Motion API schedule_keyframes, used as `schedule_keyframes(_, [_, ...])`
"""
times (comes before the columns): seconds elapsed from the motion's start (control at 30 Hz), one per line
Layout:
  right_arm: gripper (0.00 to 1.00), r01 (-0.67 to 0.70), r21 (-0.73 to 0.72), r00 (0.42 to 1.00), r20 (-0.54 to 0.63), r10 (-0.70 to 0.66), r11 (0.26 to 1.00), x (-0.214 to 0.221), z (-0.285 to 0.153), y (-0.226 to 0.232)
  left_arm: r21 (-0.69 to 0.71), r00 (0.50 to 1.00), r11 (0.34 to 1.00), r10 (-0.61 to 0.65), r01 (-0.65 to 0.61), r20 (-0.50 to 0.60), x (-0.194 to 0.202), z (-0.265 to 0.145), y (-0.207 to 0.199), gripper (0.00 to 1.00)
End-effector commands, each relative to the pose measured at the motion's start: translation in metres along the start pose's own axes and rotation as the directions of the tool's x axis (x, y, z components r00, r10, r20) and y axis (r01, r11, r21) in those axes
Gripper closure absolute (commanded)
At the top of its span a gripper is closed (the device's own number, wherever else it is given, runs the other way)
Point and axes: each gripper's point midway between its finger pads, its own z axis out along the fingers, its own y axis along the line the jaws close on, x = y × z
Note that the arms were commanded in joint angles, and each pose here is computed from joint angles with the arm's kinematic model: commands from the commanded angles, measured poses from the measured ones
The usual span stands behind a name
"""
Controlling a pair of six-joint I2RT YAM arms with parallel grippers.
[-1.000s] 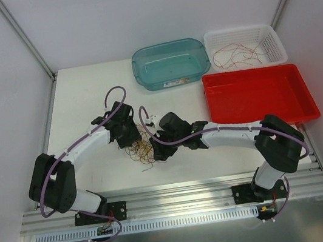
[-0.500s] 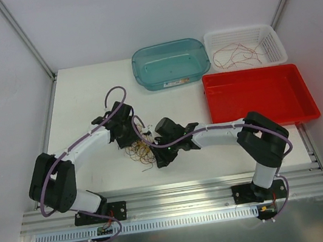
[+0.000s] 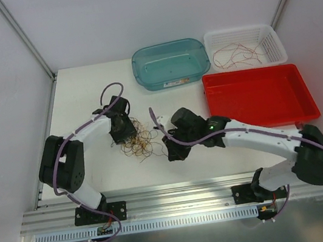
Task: Untangle the cables
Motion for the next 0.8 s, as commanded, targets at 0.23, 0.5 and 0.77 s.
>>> schedule_keyframes(0.23, [0.99,0.187,0.161,0.941,0.255,-0.224,0.969,-0.032,-0.193,0.032,-0.090,0.999,0.995,-0.032,0.035,0.029,-0.022,0.012,0.024,0.48])
schedule_keyframes(0.5, [0.99,0.209,0.290,0.785,0.519,-0.337,0.934,-0.055,-0.322,0.059,-0.158,0.995,0.983,-0.089,0.094,0.040,-0.033,0.015,0.056,0.48])
schedule_keyframes(0.77, [0.99,0.178,0.328,0.722,0.597,-0.349,0.928,-0.045,-0.363,0.064,-0.214,0.977,0.954,-0.202,0.211,0.064,-0.066,0.014,0.095,0.48])
